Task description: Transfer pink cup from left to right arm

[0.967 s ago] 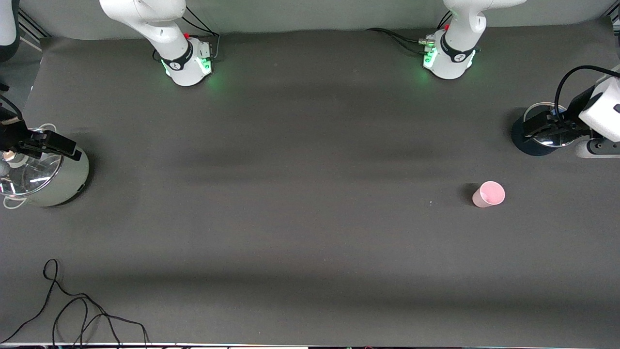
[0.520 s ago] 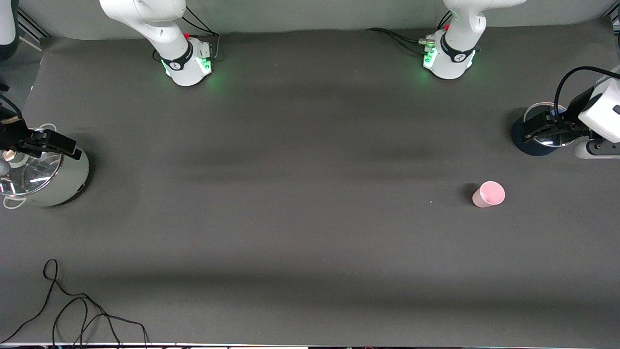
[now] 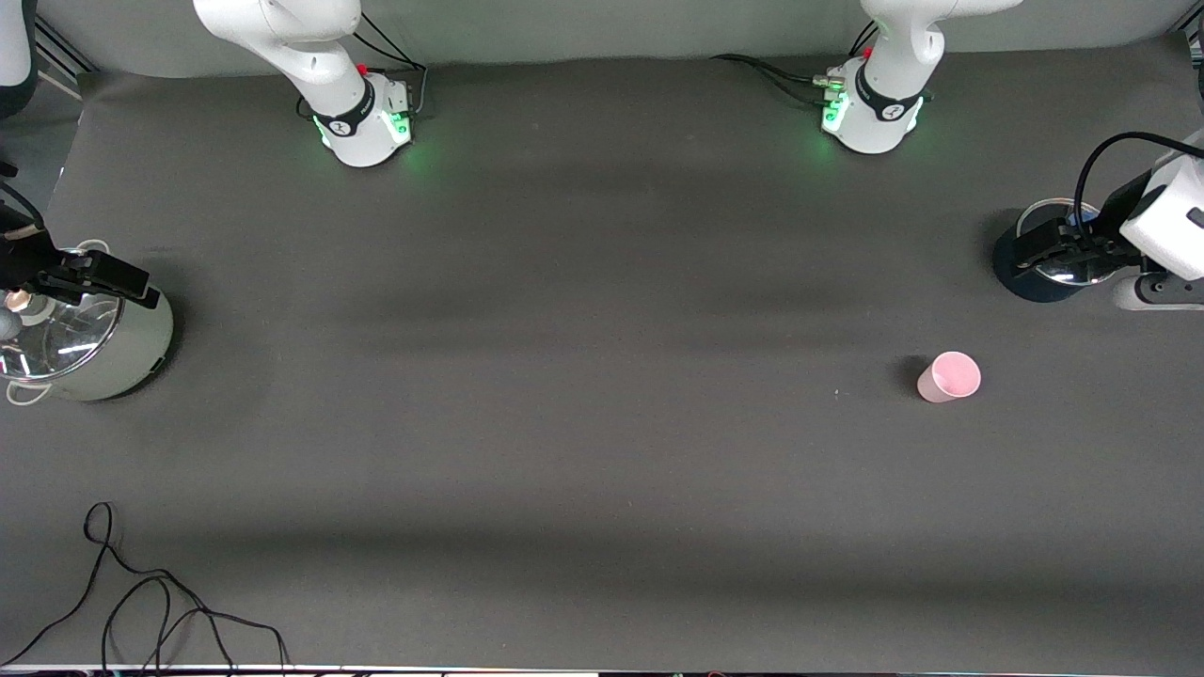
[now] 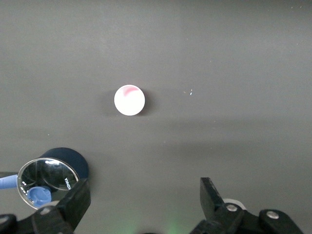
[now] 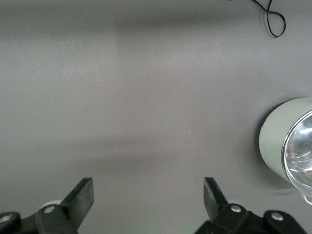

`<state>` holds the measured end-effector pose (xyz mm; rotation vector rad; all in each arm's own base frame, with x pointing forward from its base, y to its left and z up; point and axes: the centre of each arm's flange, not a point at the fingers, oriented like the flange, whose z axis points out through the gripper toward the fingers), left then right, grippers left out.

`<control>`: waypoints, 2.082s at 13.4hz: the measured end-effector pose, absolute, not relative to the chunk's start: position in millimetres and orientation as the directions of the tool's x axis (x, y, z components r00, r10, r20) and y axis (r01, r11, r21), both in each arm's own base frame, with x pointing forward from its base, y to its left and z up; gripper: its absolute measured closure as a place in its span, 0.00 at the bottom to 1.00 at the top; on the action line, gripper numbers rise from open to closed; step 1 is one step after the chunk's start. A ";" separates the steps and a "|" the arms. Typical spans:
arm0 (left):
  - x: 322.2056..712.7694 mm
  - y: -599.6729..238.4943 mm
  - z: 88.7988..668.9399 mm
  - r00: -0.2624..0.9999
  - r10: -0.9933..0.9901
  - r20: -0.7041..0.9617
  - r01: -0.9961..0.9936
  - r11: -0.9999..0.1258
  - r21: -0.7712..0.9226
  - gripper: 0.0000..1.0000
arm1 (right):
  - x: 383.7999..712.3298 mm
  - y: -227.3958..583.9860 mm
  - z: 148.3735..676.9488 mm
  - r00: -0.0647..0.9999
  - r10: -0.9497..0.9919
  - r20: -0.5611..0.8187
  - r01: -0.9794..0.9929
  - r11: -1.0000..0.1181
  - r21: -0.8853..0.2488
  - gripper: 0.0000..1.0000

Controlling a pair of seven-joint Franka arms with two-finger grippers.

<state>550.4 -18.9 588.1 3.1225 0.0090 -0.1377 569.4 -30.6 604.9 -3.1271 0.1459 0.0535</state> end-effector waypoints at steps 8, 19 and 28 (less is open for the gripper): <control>551.0 -19.7 583.2 0.994 0.003 -0.107 0.005 -1.000 0.016 0.00 | 569.3 -29.7 604.8 0.995 -0.091 -0.036 -0.092 -0.996 -0.009 0.00; 551.8 -8.9 577.8 0.982 -0.146 -0.122 -0.143 -0.989 0.037 0.00 | 567.6 -29.5 603.6 0.995 -0.091 -0.051 -0.092 -0.996 -0.008 0.00; 565.1 57.0 528.3 0.821 -0.549 -0.153 -0.528 -0.834 0.159 0.00 | 567.5 -29.5 603.2 0.994 -0.091 -0.052 -0.092 -0.996 -0.008 0.00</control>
